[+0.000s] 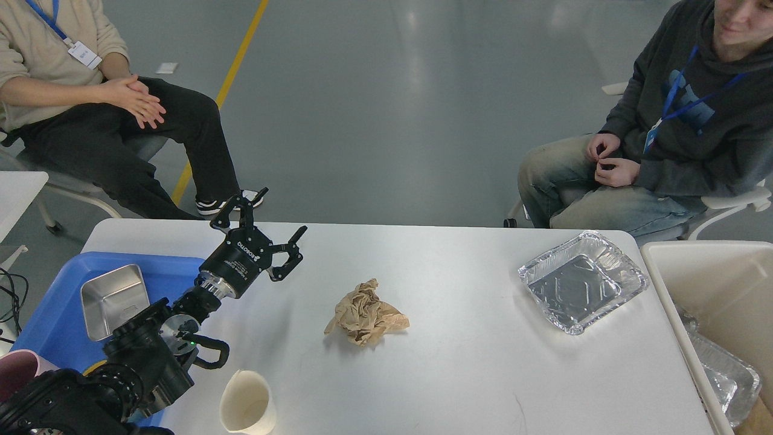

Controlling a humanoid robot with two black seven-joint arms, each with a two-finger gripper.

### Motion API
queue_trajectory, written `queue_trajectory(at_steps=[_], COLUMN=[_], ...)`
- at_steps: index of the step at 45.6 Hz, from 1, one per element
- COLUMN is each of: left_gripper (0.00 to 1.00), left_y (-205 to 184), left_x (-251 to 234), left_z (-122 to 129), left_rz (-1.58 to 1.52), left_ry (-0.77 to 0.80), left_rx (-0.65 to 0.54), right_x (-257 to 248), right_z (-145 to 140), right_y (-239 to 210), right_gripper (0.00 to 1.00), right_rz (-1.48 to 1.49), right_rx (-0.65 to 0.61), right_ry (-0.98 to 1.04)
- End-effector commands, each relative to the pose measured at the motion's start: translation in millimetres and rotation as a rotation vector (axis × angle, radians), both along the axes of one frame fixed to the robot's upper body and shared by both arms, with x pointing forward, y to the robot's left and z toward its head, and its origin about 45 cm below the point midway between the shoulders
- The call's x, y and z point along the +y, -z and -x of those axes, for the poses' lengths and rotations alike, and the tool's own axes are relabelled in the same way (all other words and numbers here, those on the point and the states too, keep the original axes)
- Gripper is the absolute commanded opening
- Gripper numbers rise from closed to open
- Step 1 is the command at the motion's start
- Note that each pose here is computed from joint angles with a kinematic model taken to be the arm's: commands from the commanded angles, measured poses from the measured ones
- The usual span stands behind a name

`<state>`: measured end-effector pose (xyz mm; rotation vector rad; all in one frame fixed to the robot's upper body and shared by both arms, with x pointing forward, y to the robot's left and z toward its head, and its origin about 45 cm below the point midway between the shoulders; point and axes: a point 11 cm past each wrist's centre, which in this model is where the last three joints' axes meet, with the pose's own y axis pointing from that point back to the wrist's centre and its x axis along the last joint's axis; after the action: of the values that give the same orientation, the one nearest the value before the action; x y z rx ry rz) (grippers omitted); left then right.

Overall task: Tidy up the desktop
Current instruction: 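Reach the right gripper to the near edge of the foil tray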

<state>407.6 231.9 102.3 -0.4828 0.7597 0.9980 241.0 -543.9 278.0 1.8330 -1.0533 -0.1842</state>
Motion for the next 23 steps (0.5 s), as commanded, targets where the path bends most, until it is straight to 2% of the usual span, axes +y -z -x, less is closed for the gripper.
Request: queue_trajectory(at_steps=[1,5,8,15,23], left_gripper=[0.98,0.98,0.98,0.98,0.98], left_y=[2.0,4.2,5.1,8.2,11.0], left_x=[0.2,0.1,0.5,2.3,8.4], left_z=[1.2,2.7,3.1,5.6,8.2], left_rz=[-0.002,-0.002,-0.004,-0.006,-0.010], left_ry=[-0.004,-0.006,-0.008,-0.013,-0.023], left_rx=[0.006,0.012,0.015,0.022,0.028], right_x=[7.0,-4.5,2.5,17.0,40.3], right_z=[-29.2,-49.0,-78.7,-124.3,-149.7], right_y=[43.1,58.3,67.0,67.1,93.3], right_gripper=[1.00,1.00,1.00,1.00,1.00], right_rz=[0.013,-0.005,-0.042,0.031,0.196], right_rx=[-0.018,-0.021,-0.014,0.016,0.066], right_ry=[-0.011,0.037,0.040,0.016,-0.060])
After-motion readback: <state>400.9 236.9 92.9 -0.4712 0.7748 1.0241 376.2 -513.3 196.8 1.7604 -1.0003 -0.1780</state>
